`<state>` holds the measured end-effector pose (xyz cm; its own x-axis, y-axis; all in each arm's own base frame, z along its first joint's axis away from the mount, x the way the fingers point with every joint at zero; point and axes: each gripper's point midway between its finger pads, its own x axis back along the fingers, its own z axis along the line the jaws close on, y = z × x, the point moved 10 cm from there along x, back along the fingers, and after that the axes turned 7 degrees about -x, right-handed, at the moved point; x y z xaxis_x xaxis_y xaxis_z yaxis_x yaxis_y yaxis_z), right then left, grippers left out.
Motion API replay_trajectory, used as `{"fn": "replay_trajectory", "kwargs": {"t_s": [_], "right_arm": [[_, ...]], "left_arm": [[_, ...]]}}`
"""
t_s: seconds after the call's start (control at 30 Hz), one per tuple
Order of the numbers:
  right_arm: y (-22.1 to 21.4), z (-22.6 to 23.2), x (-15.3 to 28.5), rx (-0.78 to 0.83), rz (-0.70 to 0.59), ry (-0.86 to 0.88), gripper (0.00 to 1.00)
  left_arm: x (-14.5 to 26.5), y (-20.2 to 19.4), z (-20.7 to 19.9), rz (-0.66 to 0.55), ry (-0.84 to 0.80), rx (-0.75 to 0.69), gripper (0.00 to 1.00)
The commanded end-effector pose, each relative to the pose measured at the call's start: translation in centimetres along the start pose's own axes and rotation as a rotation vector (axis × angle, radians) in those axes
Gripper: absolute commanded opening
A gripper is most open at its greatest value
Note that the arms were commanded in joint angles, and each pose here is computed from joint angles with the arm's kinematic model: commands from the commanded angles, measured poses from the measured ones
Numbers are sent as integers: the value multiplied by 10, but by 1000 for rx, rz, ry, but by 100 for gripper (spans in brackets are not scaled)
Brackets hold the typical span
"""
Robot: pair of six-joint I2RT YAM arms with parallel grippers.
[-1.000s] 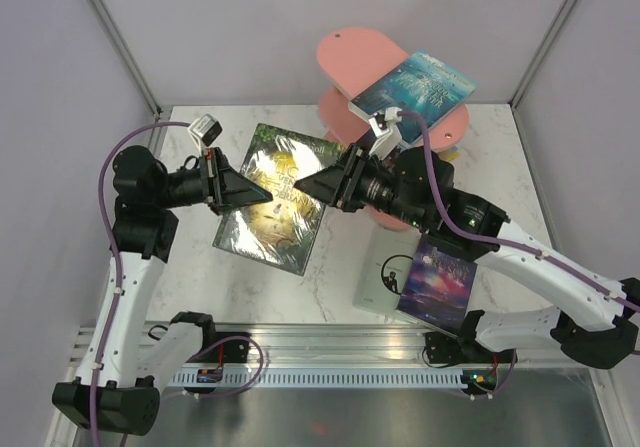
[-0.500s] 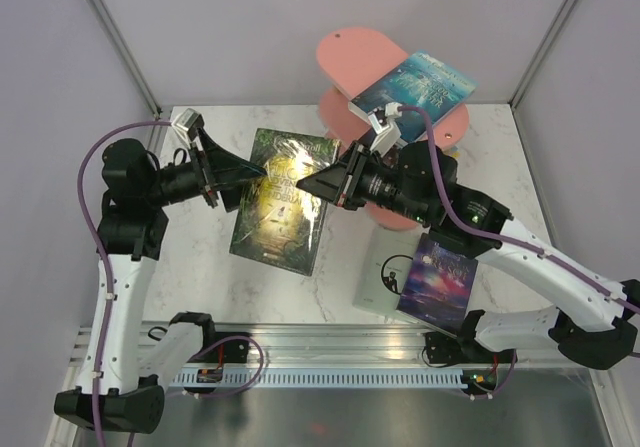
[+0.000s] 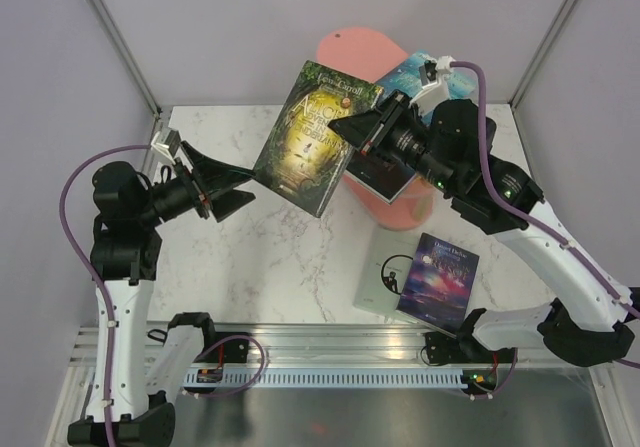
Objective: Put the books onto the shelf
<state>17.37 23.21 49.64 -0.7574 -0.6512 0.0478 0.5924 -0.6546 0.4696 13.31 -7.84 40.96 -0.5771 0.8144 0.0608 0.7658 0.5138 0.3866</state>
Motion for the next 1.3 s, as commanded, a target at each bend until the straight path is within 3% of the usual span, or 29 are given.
{"fn": "replay_trajectory", "kwargs": {"t_s": [0.0,0.13,0.43,0.7,0.93,1.03,1.07,1.27], "right_arm": [[9,19,-5,-77,-55,81,0],[0,12,-20,-125,-25,85,0],[-17,3,-41,-207,-8,122,0],[-37,8,-58,-219,7,126,0],[-54,12,-65,-215,13,115,0],[-59,13,-66,-214,24,113,0],[-61,14,-65,-211,28,115,0],[-55,13,-53,-135,12,89,2]], "left_arm": [[-1,-1,6,-39,15,88,92],[-4,1,10,-100,-8,122,92],[-9,3,10,-213,-54,195,79],[-16,7,1,-207,-82,206,65],[-22,19,-4,-220,-84,204,45],[-24,24,-7,-240,-87,199,9],[-24,26,-8,-244,-88,195,2],[-22,33,-9,-228,-45,89,2]]}}
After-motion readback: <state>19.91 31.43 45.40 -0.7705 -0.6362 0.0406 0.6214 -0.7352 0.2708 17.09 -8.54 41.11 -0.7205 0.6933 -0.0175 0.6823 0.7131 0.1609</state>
